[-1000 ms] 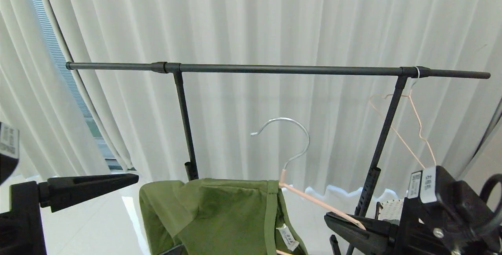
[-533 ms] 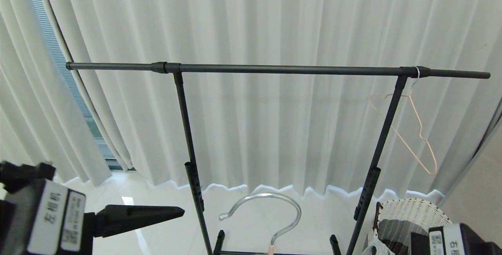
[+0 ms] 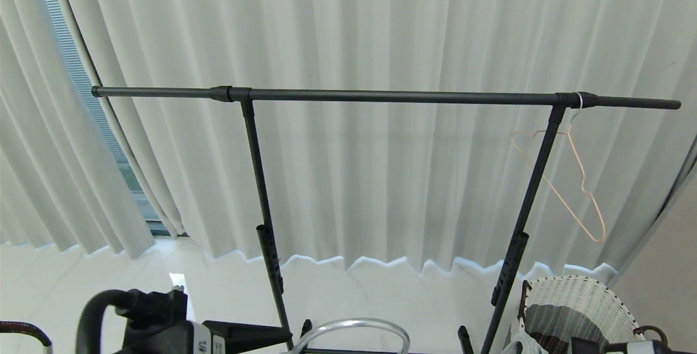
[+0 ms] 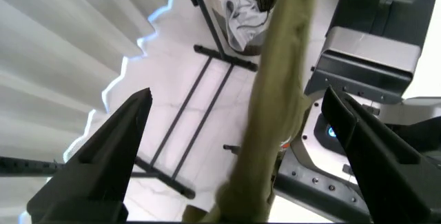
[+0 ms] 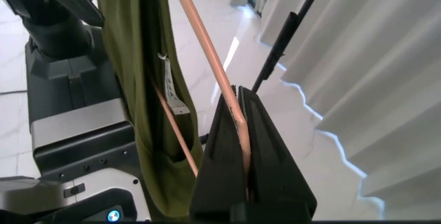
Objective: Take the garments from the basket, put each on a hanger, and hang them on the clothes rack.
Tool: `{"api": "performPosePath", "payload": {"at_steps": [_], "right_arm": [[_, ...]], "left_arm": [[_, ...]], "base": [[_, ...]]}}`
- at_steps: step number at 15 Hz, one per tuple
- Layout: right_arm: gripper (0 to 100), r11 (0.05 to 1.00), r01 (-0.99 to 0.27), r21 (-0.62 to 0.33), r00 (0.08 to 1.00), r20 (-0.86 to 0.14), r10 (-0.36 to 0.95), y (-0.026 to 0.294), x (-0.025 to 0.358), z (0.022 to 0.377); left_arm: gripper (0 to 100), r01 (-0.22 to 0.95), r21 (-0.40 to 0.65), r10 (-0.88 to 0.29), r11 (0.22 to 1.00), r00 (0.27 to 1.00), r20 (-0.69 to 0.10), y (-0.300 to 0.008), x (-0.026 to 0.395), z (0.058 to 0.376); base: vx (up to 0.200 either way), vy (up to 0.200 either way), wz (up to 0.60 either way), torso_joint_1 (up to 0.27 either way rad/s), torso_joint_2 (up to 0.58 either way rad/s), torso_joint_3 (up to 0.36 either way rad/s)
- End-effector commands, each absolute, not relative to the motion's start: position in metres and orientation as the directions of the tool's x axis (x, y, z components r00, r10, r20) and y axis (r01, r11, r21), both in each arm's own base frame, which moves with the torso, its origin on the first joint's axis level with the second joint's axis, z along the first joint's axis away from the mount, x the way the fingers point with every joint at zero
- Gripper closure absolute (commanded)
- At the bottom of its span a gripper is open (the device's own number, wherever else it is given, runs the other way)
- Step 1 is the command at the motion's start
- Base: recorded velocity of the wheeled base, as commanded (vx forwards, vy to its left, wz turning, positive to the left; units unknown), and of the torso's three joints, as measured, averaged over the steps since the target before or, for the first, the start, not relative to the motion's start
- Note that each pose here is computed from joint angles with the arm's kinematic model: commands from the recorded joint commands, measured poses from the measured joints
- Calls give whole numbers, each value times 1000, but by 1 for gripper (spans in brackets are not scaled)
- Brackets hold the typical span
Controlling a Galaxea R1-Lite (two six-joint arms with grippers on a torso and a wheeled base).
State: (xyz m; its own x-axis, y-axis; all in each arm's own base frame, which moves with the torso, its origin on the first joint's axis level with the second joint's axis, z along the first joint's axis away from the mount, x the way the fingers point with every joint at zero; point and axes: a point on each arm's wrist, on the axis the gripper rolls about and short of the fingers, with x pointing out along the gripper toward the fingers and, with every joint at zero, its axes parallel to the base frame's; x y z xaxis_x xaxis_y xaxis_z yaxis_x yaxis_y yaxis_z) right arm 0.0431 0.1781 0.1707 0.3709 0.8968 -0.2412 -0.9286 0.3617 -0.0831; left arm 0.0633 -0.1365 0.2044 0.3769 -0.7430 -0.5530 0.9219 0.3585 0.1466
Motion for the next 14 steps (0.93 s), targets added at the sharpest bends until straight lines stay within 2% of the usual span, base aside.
{"api": "performPosePath", "payload": {"at_steps": [1, 2, 3, 12, 14], "right_arm": [[100, 355, -931, -90, 366, -245, 898, 178, 42, 170], [100, 354, -931, -93, 366, -245, 898, 178, 42, 170], [100, 354, -930, -92, 366, -244, 898, 179, 42, 170], [100, 358, -929, -89, 369, -219, 903, 179, 43, 174], [100, 358, -929, -90, 369, -217, 904, 180, 43, 174]], "left_arm": [[0, 923, 144, -731, 357, 372, -572, -139, 64, 200], [0, 923, 145, -727, 356, 372, -577, -138, 64, 198], [100, 922, 144, -726, 359, 372, -578, -138, 64, 198], [100, 923, 145, -718, 357, 370, -589, -135, 63, 193], [100, 913, 145, -707, 380, 388, -591, -135, 66, 193]], "base": [[0, 0, 0, 0, 0, 0], [0, 0, 0, 0, 0, 0], [0, 0, 0, 0, 0, 0], [0, 0, 0, 0, 0, 0], [0, 0, 0, 0, 0, 0]]}}
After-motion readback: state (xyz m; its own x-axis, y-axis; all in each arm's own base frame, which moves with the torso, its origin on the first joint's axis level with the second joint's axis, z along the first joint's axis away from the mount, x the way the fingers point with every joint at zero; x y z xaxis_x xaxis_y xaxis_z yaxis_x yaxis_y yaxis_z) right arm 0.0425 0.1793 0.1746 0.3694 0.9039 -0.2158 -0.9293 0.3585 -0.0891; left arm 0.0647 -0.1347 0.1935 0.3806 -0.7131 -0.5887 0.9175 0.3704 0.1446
